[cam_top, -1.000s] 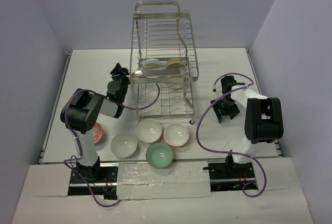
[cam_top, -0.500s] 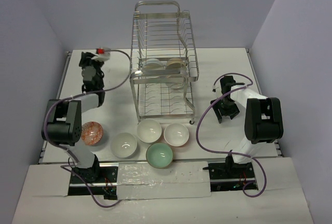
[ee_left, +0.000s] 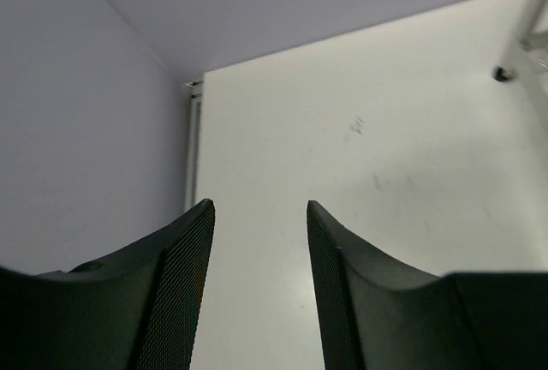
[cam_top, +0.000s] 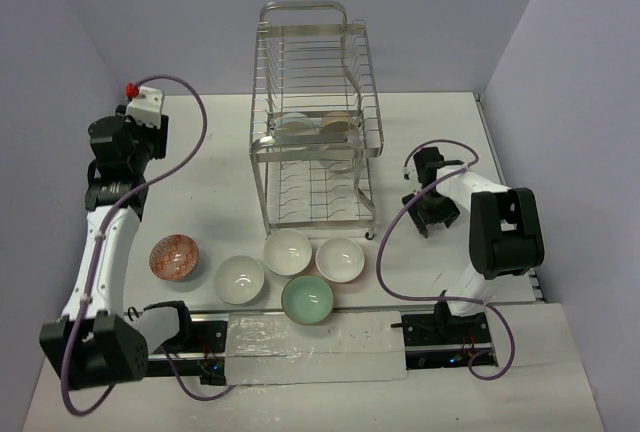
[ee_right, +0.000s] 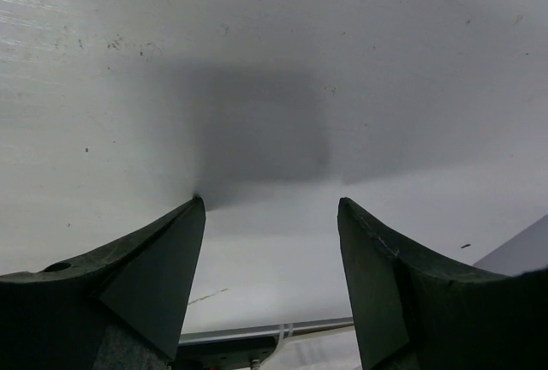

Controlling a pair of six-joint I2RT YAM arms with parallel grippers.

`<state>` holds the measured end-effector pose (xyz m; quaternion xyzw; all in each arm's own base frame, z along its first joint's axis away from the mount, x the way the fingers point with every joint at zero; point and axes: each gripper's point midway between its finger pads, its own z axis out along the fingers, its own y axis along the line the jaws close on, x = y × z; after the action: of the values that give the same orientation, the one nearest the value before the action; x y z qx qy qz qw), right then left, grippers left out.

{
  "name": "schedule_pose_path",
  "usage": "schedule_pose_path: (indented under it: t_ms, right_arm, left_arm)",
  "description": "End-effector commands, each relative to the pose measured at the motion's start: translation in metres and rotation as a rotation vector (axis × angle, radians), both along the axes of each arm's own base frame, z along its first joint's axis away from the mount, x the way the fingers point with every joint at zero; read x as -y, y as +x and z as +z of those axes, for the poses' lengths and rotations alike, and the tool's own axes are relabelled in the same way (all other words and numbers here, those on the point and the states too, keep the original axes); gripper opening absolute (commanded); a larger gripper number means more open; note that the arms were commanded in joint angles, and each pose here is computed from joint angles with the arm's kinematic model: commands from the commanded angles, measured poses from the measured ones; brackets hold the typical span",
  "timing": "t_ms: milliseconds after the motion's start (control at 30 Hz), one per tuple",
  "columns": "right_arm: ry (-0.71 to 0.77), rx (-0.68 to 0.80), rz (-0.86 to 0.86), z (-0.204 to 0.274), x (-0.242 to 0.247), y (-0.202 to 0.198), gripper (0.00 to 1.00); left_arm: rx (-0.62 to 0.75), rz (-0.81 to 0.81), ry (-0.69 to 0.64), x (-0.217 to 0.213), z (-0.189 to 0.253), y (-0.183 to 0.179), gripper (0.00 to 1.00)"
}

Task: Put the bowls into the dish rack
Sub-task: Pick up the bowl from the center of the board.

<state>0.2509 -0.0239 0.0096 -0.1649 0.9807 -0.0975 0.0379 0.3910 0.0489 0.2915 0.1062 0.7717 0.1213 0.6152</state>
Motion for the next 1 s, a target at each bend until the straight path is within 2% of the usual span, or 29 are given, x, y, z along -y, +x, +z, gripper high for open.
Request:
schedule_pose_path:
  t_ms: [0, 67, 167, 200, 300, 433, 600, 800, 967]
  right_arm:
    - [-0.121, -0.047, 0.005, -0.029, 0.021, -0.014, 0.71]
    - [-0.122, -0.048, 0.008, -0.029, 0.021, -0.014, 0.71]
    - [-0.124, -0.043, 0.01, -0.029, 0.021, -0.013, 0.71]
    - [-0.124, -0.044, 0.009, -0.029, 0.021, -0.014, 0.71]
    - [-0.124, -0.046, 0.012, -0.03, 0.021, -0.015, 0.71]
    - [-0.124, -0.046, 0.014, -0.029, 0.021, -0.016, 0.71]
    - [-0.126, -0.048, 0.011, -0.03, 0.021, -0.017, 0.71]
    - [-0.126, -0.054, 0.01, -0.03, 0.021, -0.018, 0.71]
    - [-0.124, -0.053, 0.011, -0.03, 0.021, -0.019, 0.71]
  left_arm:
    - [-0.276, -0.153, -0.087, 0.035, -0.058, -0.054, 0.52]
    - [-0.351, -0.239, -0.1, 0.051, -0.068, -0.081, 0.52]
    - [-0.383, -0.297, -0.083, 0.059, -0.074, -0.103, 0.52]
    - [-0.447, -0.34, -0.099, 0.066, -0.089, -0.118, 0.52]
    - [-0.512, -0.473, -0.035, 0.078, -0.109, -0.15, 0.55]
    - [-0.543, -0.549, -0.035, 0.089, -0.127, -0.178, 0.59]
    - [-0.582, -0.624, -0.039, 0.098, -0.142, -0.201, 0.55]
    - [-0.577, -0.666, -0.027, 0.102, -0.136, -0.2, 0.55]
    - [-0.688, -0.705, -0.074, 0.105, -0.144, -0.203, 0.5]
